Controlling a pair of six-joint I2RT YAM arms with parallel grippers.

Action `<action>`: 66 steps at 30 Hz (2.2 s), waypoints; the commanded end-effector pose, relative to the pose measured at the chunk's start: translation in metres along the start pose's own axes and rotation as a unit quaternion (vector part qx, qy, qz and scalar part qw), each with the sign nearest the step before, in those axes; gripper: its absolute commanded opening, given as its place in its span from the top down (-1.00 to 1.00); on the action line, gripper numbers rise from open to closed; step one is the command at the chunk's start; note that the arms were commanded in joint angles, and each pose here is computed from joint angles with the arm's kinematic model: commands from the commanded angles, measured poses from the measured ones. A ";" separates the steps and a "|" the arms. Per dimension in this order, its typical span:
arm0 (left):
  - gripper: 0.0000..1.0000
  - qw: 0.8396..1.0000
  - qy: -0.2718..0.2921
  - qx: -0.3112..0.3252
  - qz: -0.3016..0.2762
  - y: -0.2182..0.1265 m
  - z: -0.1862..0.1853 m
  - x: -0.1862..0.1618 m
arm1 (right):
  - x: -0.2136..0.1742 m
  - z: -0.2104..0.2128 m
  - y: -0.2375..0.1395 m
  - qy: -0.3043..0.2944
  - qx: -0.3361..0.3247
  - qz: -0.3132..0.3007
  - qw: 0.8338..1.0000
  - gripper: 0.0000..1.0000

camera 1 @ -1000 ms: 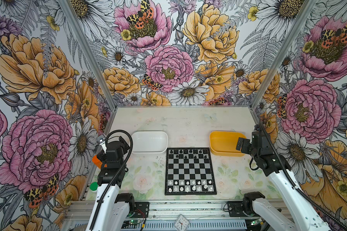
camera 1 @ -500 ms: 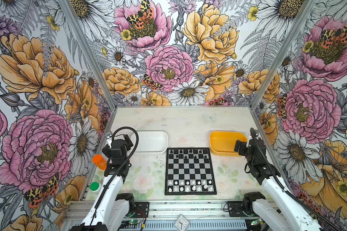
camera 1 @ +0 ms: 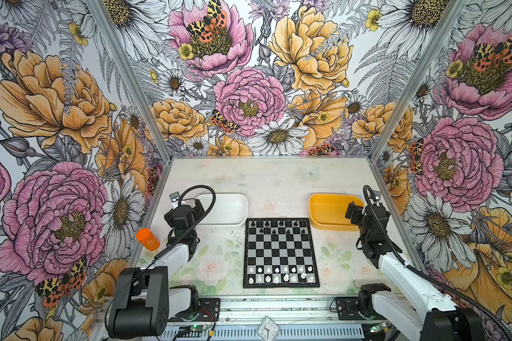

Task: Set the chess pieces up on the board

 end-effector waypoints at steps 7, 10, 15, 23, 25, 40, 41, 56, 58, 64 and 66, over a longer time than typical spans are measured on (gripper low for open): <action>-0.98 0.994 0.011 -0.060 -0.086 0.017 -0.017 0.008 | 0.002 0.004 0.031 0.004 0.027 -0.039 0.999 -0.99; -0.98 0.994 0.039 -0.057 -0.078 0.022 -0.029 0.000 | -0.002 0.006 0.037 0.015 0.036 -0.042 0.998 -0.99; -0.98 0.994 0.039 -0.065 -0.080 0.025 -0.029 -0.004 | -0.011 0.012 0.046 0.016 0.055 -0.059 0.997 -0.99; -0.98 0.994 0.035 -0.071 -0.078 0.025 -0.027 -0.005 | -0.015 0.022 0.057 0.008 0.085 -0.078 0.993 -0.99; -0.98 0.994 0.035 -0.072 -0.078 0.025 -0.027 -0.005 | -0.019 0.023 0.064 0.012 0.082 -0.076 0.994 -0.99; -0.98 0.994 0.036 -0.071 -0.075 0.026 -0.028 -0.005 | -0.027 0.037 0.078 -0.014 0.111 -0.051 0.992 -0.99; -0.98 0.994 0.036 -0.071 -0.076 0.026 -0.027 -0.005 | -0.027 0.037 0.078 -0.014 0.111 -0.050 0.992 -0.99; -0.98 0.994 0.036 -0.071 -0.076 0.026 -0.028 -0.005 | -0.027 0.036 0.077 -0.014 0.111 -0.052 0.992 -0.99; -0.98 0.994 0.036 -0.071 -0.076 0.026 -0.028 -0.005 | -0.027 0.036 0.077 -0.014 0.111 -0.052 0.992 -0.99; -0.98 0.994 0.036 -0.070 -0.076 0.026 -0.027 -0.005 | -0.027 0.037 0.077 -0.015 0.112 -0.051 0.992 -0.99; -0.98 0.994 0.037 -0.070 -0.076 0.026 -0.028 -0.005 | -0.027 0.037 0.078 -0.015 0.112 -0.050 0.992 -0.99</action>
Point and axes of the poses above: each gripper's point midway between its finger pads, its own y axis out along the fingers, its own z axis along the line the jaws close on, x = y × z, the point moved 7 cm from there along -y, back along the fingers
